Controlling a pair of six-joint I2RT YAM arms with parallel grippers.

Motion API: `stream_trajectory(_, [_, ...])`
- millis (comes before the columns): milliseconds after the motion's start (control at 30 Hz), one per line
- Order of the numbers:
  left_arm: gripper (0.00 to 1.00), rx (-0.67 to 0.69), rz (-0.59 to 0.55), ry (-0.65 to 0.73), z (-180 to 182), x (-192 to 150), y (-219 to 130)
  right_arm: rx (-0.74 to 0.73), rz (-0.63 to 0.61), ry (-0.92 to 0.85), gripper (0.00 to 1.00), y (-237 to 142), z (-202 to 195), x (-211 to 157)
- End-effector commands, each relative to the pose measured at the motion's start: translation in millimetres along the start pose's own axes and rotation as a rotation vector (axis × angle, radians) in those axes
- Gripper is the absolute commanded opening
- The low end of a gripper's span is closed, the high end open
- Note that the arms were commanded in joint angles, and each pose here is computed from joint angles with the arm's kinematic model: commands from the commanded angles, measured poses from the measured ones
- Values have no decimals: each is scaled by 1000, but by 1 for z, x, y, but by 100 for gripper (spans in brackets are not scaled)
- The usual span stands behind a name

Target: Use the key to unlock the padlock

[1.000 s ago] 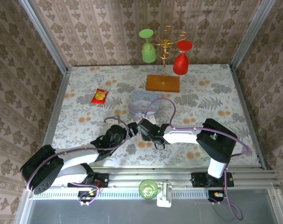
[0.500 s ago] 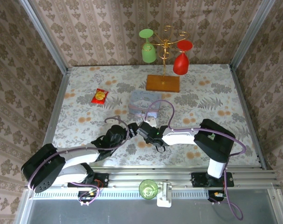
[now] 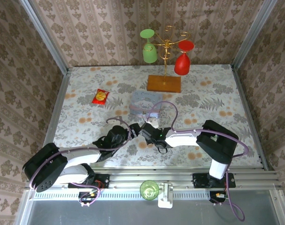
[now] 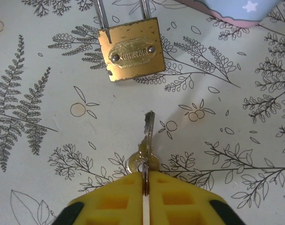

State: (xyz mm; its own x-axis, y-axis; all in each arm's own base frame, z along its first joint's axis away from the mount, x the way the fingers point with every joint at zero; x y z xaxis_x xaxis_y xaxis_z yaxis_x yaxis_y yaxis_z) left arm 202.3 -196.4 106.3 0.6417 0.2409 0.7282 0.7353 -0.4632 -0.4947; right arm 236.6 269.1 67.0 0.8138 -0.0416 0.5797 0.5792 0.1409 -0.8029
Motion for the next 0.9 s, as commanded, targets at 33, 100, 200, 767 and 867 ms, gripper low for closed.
stream_trajectory(33, [100,-48,-2,11,-13,2,-1,13,61,-11,1,-6,-27,-18])
stream_trajectory(100, [100,-60,4,11,-16,1,-1,72,51,0,0,-14,-34,-16])
stream_trajectory(200, [97,-91,7,11,-24,-1,-2,161,28,-30,0,-30,-42,-11])
stream_trajectory(767, [93,-193,-8,-16,-48,-9,-9,382,-16,-23,0,-60,-61,9])
stream_trajectory(867, [92,-200,12,-36,-48,-11,-8,448,-38,-25,0,-69,-53,15])
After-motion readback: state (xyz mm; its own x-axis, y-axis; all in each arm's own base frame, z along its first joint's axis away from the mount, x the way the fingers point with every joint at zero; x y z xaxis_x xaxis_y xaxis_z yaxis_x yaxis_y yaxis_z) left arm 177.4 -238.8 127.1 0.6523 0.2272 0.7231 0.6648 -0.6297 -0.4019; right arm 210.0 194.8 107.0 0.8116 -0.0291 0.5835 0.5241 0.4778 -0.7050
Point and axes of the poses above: each hand's point on the last joint's axis, 136 mm out from that joint toward the fingers, its own y axis out along the fingers, its own z axis along the line the jaws close on, x = y × z, the point moved 6 cm from there along -y, back along the fingers, and after that the axes turned 11 degrees about y, right-handed, at the moved point
